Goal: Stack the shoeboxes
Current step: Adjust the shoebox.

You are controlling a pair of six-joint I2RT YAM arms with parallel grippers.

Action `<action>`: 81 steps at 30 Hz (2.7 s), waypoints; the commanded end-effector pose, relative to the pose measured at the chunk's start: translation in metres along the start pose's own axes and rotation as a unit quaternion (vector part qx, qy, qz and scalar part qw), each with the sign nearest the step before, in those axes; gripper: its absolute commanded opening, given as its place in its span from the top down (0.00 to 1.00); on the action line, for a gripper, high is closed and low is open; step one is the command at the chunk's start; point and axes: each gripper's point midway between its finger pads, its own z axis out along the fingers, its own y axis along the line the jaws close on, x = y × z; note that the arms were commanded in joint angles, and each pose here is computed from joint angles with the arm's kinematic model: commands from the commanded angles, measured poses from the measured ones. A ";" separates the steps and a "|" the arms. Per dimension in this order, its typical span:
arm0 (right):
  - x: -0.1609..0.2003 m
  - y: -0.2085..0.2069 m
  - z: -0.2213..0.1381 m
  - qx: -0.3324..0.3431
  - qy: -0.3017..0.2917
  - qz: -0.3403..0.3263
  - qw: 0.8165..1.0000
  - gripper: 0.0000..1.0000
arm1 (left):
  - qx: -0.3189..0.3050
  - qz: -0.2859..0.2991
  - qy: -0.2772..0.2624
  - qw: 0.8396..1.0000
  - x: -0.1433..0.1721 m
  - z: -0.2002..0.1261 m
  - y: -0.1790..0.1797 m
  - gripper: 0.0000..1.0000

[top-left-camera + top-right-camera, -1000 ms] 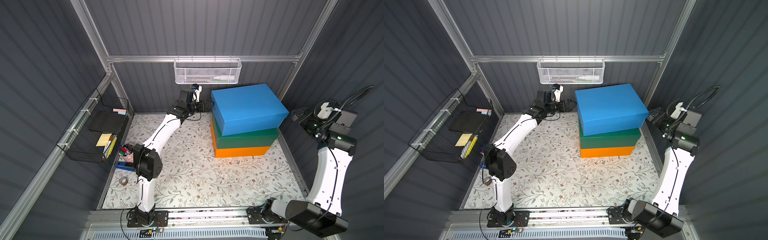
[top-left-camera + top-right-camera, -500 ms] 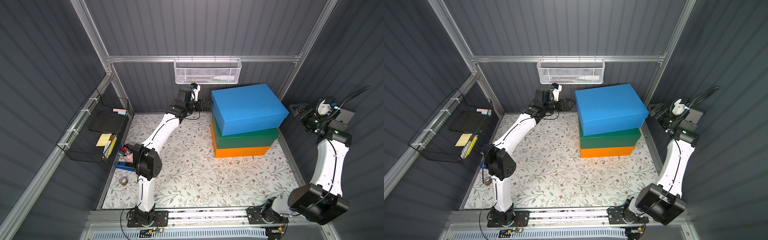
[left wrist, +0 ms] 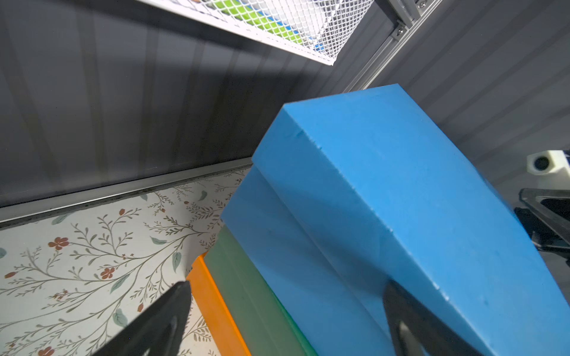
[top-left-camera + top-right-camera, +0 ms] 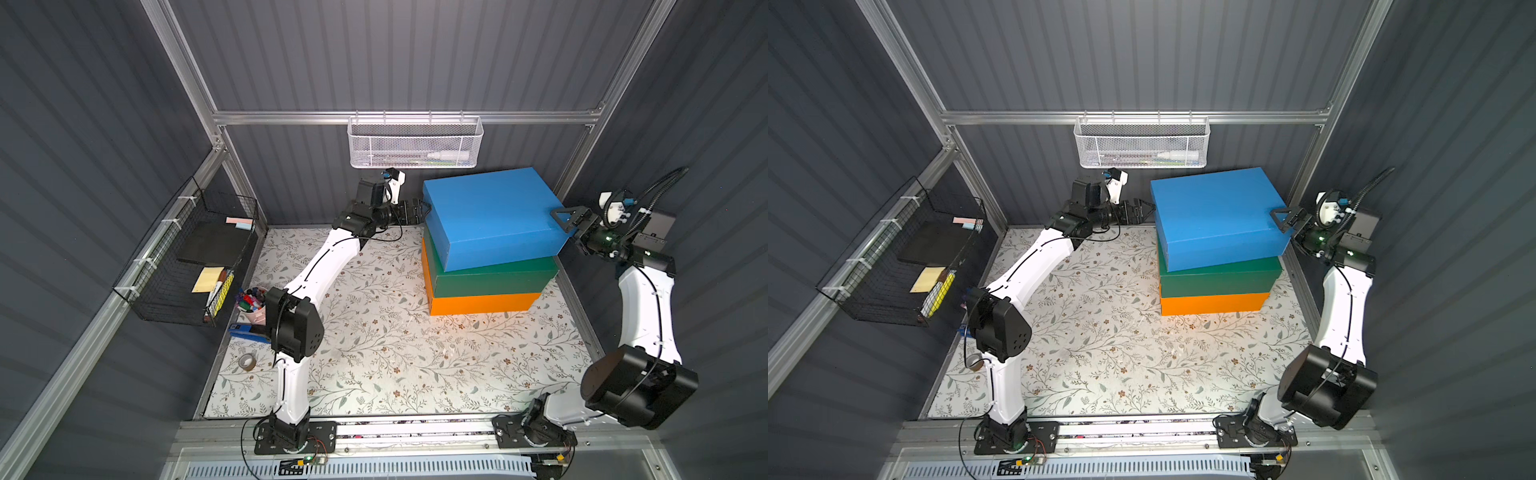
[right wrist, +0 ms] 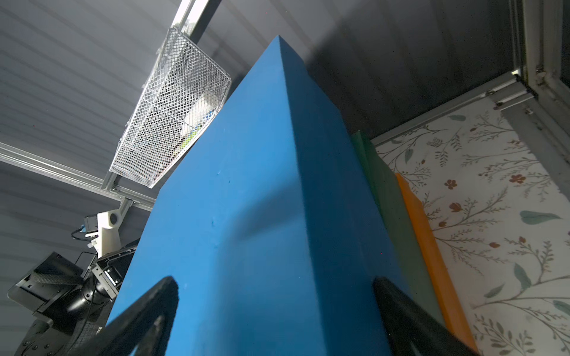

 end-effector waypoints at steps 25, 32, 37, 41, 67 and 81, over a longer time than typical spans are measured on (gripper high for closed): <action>0.047 0.025 -0.023 -0.005 0.014 -0.010 1.000 0.01 | 0.073 0.001 0.030 0.997 0.043 -0.017 -0.071 0.00; 0.046 0.023 -0.021 -0.003 0.015 -0.012 1.000 0.01 | 0.075 -0.005 0.025 0.997 0.050 -0.030 -0.083 0.01; 0.045 0.025 -0.021 -0.008 0.017 -0.011 1.000 0.01 | 0.071 -0.011 0.031 0.997 0.059 -0.035 -0.082 0.00; 0.051 0.026 -0.026 0.002 0.020 -0.006 1.000 0.01 | 0.064 -0.015 0.040 0.997 0.068 -0.033 -0.076 0.00; 0.049 0.015 -0.018 0.009 0.027 0.007 1.000 0.01 | 0.014 -0.006 0.056 0.998 0.075 -0.026 -0.056 0.01; 0.065 0.012 -0.018 0.003 0.037 0.028 0.999 0.01 | 0.010 -0.002 0.058 0.998 0.073 -0.019 -0.054 0.00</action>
